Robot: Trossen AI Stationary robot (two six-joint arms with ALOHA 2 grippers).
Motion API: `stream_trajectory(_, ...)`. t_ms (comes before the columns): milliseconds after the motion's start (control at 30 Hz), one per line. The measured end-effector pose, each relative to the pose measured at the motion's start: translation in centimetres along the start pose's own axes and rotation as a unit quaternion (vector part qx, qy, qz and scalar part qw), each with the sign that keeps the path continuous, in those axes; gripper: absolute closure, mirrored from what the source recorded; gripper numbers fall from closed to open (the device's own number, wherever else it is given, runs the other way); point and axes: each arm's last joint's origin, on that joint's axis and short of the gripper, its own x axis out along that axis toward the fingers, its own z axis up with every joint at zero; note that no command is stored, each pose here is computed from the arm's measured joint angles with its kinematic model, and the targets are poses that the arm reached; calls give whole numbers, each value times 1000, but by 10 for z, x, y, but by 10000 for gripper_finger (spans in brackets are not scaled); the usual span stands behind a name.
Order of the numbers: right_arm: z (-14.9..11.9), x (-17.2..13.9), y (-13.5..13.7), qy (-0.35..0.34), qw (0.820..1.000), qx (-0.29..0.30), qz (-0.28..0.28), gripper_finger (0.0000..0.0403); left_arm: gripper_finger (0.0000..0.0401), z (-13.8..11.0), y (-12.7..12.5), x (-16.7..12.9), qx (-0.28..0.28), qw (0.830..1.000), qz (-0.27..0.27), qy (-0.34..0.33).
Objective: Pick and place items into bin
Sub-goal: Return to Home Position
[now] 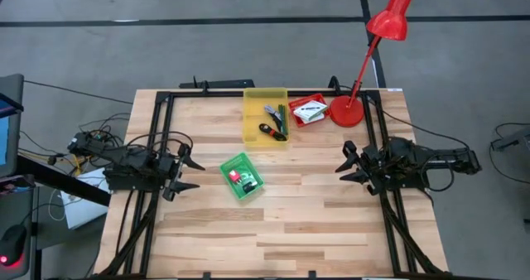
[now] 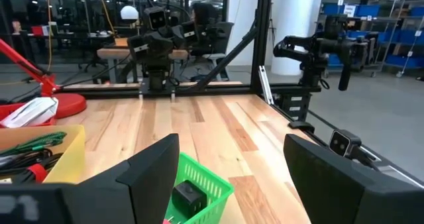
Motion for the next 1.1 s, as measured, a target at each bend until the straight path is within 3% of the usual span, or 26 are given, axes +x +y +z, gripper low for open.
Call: stream_trajectory(1100, 0, 0, 0, 0, 1000, 0, 0, 280, 134, -1, 0, 0, -1, 1000, 3, 2)
